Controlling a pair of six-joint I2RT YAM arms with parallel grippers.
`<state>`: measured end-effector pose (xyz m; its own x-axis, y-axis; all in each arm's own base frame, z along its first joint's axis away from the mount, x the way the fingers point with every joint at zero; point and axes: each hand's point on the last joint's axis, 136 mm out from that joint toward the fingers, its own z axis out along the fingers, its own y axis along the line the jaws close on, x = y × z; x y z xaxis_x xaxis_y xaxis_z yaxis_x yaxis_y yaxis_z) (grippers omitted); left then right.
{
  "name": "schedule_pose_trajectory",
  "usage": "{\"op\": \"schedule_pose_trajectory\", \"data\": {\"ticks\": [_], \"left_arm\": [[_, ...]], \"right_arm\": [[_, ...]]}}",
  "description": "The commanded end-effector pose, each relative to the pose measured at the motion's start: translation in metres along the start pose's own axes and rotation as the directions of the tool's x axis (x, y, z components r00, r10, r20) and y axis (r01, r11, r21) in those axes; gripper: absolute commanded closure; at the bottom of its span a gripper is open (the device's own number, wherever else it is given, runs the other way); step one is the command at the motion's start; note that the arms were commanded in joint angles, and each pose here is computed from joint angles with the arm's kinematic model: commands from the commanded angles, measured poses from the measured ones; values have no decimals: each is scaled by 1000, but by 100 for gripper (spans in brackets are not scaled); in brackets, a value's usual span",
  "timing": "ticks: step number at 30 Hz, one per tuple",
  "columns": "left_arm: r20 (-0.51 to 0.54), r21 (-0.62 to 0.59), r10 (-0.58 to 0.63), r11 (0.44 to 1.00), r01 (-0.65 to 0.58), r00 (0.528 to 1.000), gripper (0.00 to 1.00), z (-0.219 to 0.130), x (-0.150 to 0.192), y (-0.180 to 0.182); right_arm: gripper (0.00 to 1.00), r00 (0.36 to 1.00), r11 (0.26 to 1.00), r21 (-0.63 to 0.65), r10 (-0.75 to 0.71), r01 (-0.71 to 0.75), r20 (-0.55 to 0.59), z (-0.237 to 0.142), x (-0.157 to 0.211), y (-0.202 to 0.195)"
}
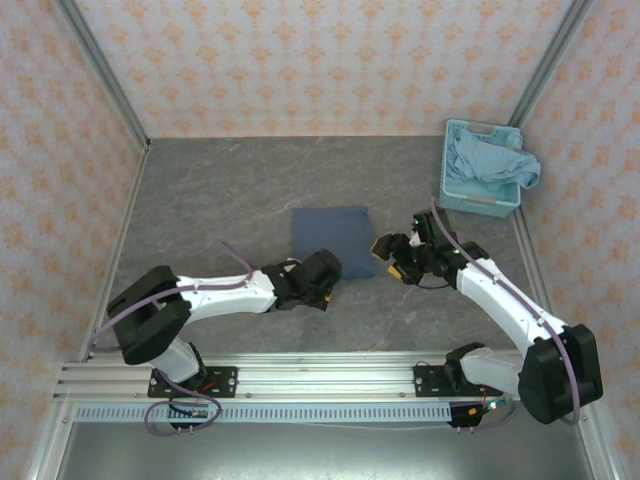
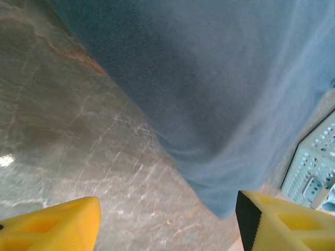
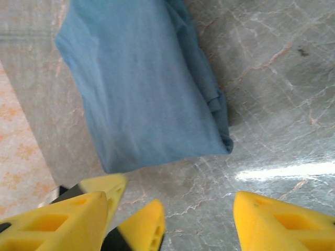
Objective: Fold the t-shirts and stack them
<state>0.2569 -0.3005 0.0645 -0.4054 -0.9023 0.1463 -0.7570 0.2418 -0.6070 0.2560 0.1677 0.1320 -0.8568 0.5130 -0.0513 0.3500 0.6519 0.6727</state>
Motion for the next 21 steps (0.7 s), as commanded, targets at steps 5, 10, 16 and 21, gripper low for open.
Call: {"op": "schedule_pose_trajectory", "data": {"ticks": [5, 10, 16, 21], "left_arm": [[94, 196, -226, 959, 205, 970, 35, 25, -11, -33], [121, 184, -228, 962, 204, 966, 56, 51, -29, -32], [194, 216, -271, 949, 229, 943, 97, 64, -72, -37], [275, 182, -214, 969, 168, 937, 100, 58, -146, -52]], "right_arm": [[35, 1000, 998, -50, -25, 26, 7, -13, 2, 11], [36, 1000, 999, -50, -22, 22, -1, -17, 5, 9], [37, 1000, 999, -42, -17, 18, 5, -21, 3, 7], [38, 1000, 999, -34, -21, 22, 20, -24, -2, 8]]}}
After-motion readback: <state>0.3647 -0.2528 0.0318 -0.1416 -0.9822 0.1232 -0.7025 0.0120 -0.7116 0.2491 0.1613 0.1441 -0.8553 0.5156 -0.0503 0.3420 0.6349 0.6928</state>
